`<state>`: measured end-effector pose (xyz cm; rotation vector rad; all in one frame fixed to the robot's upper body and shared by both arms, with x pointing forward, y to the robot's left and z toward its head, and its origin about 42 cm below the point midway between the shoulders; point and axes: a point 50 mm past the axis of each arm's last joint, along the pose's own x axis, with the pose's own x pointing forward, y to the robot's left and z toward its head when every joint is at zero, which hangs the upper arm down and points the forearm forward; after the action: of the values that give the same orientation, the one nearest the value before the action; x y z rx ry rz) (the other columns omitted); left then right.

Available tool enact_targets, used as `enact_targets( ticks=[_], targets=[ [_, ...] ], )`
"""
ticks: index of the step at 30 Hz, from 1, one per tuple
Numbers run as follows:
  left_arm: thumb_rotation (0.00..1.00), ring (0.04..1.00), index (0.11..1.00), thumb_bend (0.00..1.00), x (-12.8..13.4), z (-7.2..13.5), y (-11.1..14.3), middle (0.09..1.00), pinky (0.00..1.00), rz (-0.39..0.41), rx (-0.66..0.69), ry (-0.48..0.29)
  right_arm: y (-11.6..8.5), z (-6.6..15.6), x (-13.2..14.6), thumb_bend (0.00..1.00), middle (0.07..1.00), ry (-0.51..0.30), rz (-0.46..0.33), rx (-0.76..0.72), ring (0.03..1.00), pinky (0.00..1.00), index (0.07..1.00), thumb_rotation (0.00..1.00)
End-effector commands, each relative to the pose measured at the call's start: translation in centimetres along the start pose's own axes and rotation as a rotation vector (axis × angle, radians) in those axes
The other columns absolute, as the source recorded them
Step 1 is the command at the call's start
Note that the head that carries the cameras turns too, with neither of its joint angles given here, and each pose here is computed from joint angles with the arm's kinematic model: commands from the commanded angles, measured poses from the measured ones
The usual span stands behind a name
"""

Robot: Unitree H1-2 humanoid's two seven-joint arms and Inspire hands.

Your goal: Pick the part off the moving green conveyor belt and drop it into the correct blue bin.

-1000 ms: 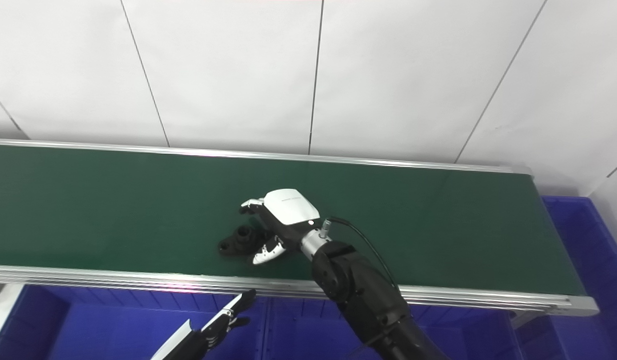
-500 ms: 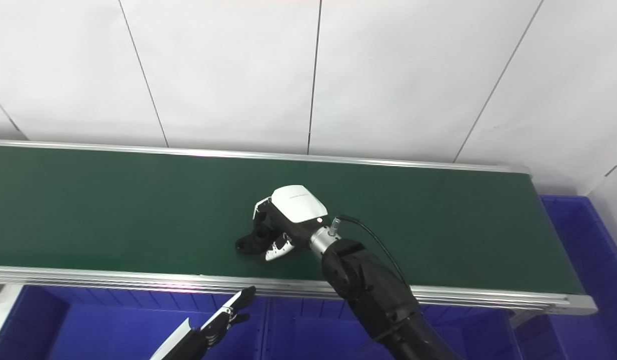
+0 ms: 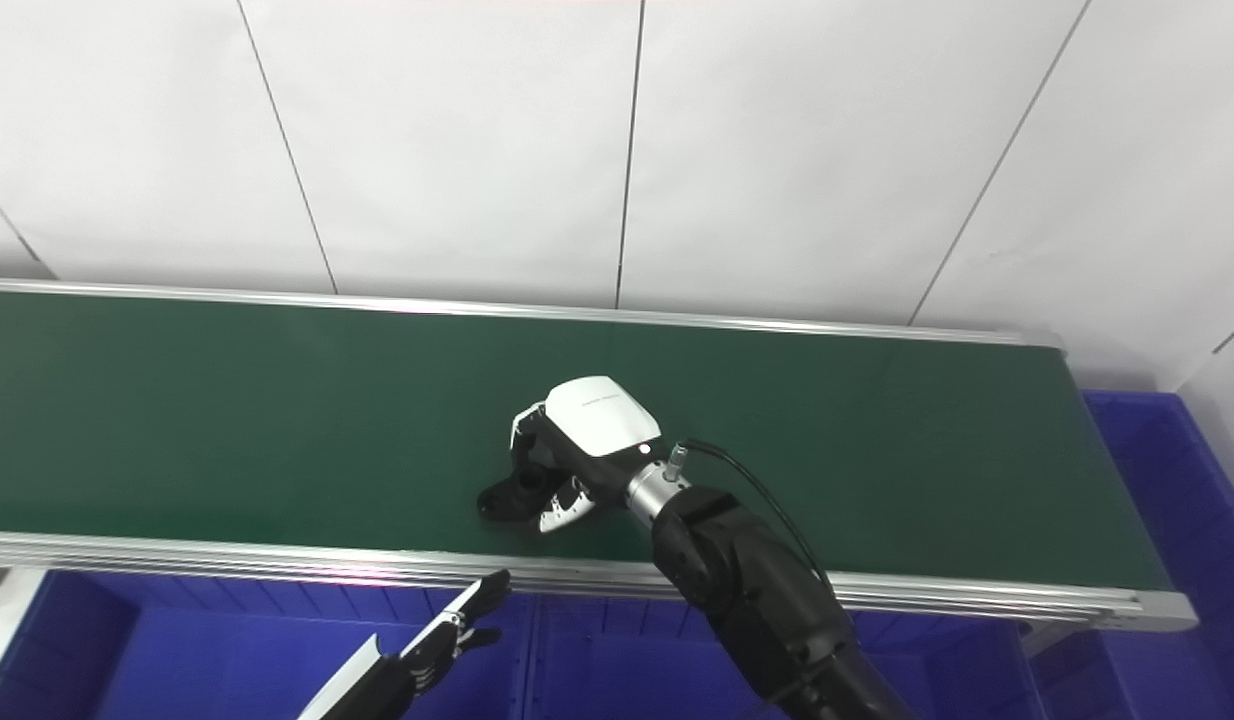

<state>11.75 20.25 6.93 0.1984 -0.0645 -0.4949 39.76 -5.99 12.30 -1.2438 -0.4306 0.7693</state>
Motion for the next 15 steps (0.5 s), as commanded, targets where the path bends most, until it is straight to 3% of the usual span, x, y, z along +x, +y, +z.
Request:
enact_targets(
  ticks=[1,7,9,15],
  targets=[
    [0.72,1.0,1.0,0.76,0.0,0.7,0.3,1.0,0.92,0.002,0.01,-0.042,-2.8,1.2,0.8,0.48,0.647,-0.052,-0.069,-0.023,0.479,0.34,0.487,0.0],
    [0.72,1.0,1.0,0.75,0.0,0.7,0.3,1.0,0.92,0.002,0.012,-0.043,-5.5,2.7,-0.1,0.48,0.642,-0.081,-0.105,-0.028,0.467,0.36,0.488,0.0],
    [0.72,1.0,1.0,0.74,0.0,0.7,0.4,1.0,0.91,0.004,0.014,-0.046,-6.3,3.0,-0.8,0.5,0.638,-0.082,-0.124,-0.028,0.451,0.27,0.487,0.0],
    [0.71,1.0,1.0,0.74,0.1,0.7,0.4,1.0,0.92,0.045,-0.008,-0.075,-7.7,3.7,-3.8,0.5,0.627,-0.031,-0.171,-0.045,0.446,0.23,0.486,0.0]
  ],
)
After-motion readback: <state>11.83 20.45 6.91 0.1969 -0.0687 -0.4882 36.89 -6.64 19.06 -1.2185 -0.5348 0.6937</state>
